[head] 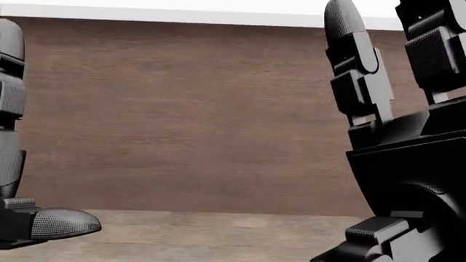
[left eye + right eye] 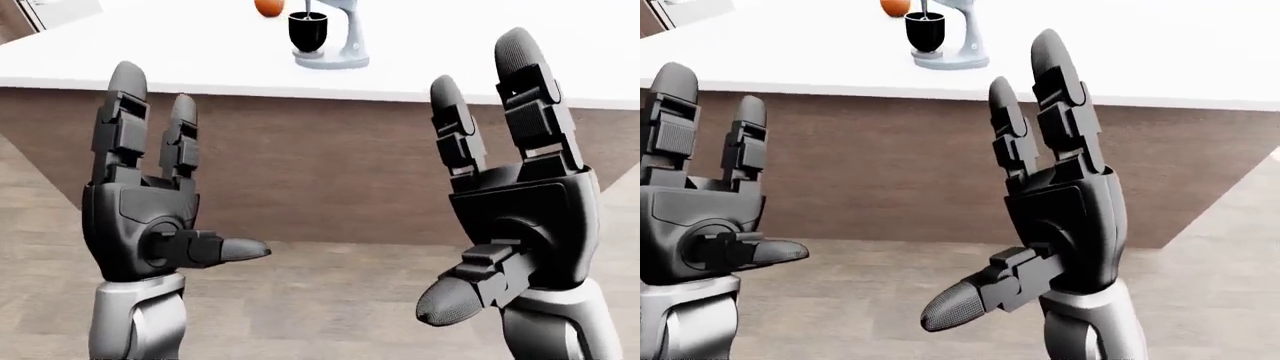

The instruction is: Open the stand mixer head.

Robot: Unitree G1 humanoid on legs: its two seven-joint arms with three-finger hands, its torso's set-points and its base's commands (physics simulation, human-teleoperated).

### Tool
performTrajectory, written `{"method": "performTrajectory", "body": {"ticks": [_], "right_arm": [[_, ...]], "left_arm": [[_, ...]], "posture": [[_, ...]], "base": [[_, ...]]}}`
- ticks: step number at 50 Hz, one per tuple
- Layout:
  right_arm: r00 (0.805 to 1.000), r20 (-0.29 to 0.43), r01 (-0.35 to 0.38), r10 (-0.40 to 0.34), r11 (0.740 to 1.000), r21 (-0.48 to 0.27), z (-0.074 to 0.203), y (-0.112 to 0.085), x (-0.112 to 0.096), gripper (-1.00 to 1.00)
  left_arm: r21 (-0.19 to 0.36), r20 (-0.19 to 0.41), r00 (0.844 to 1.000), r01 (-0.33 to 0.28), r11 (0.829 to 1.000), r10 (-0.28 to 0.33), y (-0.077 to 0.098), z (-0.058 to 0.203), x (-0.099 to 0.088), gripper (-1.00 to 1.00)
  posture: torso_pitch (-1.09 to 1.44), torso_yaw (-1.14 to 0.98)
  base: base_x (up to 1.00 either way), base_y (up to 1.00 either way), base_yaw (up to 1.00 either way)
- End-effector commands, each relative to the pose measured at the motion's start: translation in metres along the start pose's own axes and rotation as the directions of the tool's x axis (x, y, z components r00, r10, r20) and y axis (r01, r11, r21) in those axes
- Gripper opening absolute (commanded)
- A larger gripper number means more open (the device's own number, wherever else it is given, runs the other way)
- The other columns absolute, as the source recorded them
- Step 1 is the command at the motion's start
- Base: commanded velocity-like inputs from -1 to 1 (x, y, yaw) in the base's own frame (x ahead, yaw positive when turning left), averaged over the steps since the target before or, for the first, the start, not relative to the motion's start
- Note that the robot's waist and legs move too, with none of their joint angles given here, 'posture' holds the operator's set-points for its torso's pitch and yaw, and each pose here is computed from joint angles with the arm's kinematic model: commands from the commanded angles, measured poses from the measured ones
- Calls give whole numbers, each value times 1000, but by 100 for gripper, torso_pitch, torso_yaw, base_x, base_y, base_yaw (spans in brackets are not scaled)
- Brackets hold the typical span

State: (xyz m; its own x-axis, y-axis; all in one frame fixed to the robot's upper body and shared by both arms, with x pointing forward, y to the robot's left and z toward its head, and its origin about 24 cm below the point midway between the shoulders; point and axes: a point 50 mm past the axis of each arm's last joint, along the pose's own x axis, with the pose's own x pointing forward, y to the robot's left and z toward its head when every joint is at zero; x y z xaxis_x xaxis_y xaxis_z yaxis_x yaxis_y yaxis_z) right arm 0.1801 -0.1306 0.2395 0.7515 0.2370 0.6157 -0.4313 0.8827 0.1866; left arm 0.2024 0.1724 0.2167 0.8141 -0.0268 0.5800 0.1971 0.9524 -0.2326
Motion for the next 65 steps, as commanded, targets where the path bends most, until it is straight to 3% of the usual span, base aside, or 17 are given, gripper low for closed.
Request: {"method": "performTrajectory", "body": {"ticks": [1,24,65], "right_arm": [[998,67,-12,13,1000,-6,10,2,-1,100],[999,39,-29,30,999,-26,5,4,-3,100],[998,53,-19,20,999,-34,6,3,-3,100]], "left_arm": [[-3,59,998,35,999,-35,-6,9,0,97],[-3,62,997,37,999,-37,-6,10,1,97],[1,66,997,38,999,-38,-6,12,1,97]], "posture": [[0,0],[0,0],[0,0]], "base": [[86,18,0],[60,5,0],[18,0,0]]}}
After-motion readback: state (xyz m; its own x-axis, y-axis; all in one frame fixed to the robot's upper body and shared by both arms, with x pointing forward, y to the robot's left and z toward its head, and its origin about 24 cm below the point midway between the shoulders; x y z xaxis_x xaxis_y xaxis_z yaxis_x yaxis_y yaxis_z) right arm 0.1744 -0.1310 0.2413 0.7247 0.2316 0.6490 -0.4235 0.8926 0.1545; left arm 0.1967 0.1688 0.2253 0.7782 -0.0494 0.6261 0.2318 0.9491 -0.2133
